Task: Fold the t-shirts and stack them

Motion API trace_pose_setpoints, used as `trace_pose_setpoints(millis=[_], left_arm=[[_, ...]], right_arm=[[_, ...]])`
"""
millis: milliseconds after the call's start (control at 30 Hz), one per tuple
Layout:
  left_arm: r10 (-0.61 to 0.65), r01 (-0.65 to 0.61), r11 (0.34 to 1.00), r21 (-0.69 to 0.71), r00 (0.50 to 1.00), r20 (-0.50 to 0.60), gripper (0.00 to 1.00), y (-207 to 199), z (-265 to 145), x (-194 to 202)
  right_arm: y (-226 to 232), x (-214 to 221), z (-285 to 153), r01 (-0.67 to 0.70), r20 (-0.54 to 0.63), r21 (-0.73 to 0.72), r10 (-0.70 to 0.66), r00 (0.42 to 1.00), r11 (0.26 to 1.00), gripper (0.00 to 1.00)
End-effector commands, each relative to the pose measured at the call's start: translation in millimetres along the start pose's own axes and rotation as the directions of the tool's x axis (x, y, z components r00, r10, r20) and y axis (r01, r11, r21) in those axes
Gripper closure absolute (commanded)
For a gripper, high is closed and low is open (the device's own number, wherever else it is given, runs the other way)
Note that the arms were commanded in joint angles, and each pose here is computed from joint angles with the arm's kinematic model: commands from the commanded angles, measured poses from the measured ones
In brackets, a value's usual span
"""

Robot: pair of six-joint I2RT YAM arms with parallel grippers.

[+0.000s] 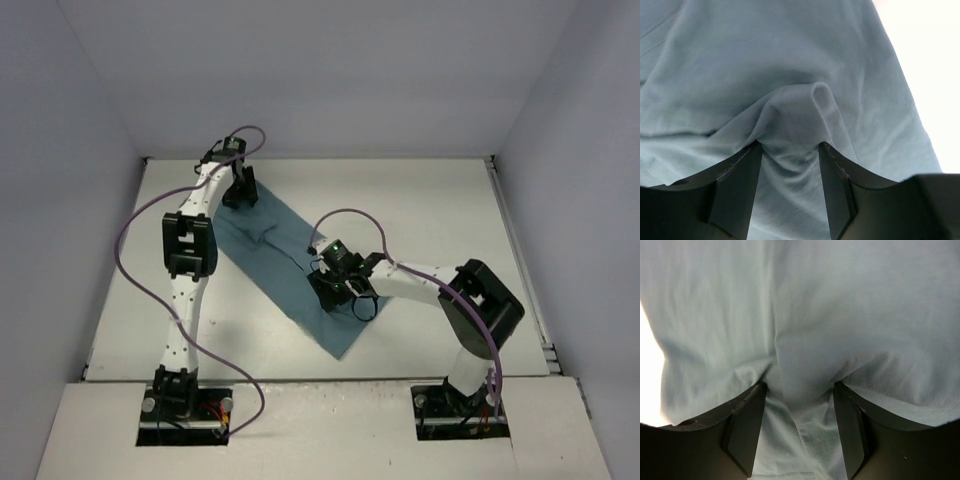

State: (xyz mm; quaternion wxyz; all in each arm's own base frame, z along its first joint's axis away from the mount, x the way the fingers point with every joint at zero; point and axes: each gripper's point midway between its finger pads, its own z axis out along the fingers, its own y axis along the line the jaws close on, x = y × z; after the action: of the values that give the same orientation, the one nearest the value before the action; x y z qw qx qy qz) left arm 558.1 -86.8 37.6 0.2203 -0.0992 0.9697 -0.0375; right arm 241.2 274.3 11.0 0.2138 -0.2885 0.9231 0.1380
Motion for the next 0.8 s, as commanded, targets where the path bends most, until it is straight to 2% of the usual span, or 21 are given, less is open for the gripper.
trace_pose_setpoints(millis=[0, 133, 233, 367, 433, 500, 567, 700, 767], left_arm=[[0.063, -0.068, 0.996, 0.058, 0.994, 0.090, 0.53, -11.8, 15.4, -31.0], [0.098, -0.123, 0.986, 0.109, 0.972, 0.213, 0.53, -34.7, 8.7, -63.8], [0.114, -0.173, 0.974, 0.145, 0.930, 0.348, 0.49, -55.9, -17.2, -95.0], [0.112, -0.214, 0.964, 0.157, 0.865, 0.490, 0.47, -65.7, -96.6, -130.0], [0.114, -0.213, 0.968, 0.134, 0.845, 0.522, 0.46, -56.9, -131.7, -135.5], [0.101, -0.201, 0.974, 0.105, 0.798, 0.594, 0.45, -43.8, -198.9, -145.1], [0.072, -0.142, 0.987, 0.075, 0.808, 0.585, 0.42, -18.9, -219.2, -135.4], [-0.098, 0.045, 0.994, 0.102, 0.793, 0.601, 0.36, 40.1, -287.4, -113.3], [-0.147, 0.142, 0.988, 0.055, 0.804, 0.576, 0.35, 79.9, -295.2, -90.0]], right_arm=[[60.4, 43.6, 11.5, -0.030, -0.171, -0.116, 0.010, 0.985, 0.993, 0.47], [103.1, 32.1, 18.5, 0.016, -0.156, -0.165, -0.042, 0.987, 0.986, 0.47], [114.1, 22.6, 21.2, 0.033, -0.133, -0.163, -0.055, 0.990, 0.986, 0.47], [112.2, -12.7, 7.4, 0.065, -0.031, -0.136, -0.070, 0.997, 0.989, 0.47], [109.3, -42.4, -9.2, 0.091, 0.053, -0.120, -0.085, 0.995, 0.989, 0.47], [99.9, -85.7, -29.6, 0.135, 0.154, -0.087, -0.120, 0.981, 0.987, 0.46], [89.2, -118.1, -46.8, 0.155, 0.229, -0.060, -0.137, 0.964, 0.986, 0.46], [46.3, -188.8, -70.7, 0.172, 0.355, -0.003, -0.160, 0.921, 0.985, 0.46], [25.5, -217.9, -72.1, 0.195, 0.390, 0.030, -0.192, 0.900, 0.980, 0.45]])
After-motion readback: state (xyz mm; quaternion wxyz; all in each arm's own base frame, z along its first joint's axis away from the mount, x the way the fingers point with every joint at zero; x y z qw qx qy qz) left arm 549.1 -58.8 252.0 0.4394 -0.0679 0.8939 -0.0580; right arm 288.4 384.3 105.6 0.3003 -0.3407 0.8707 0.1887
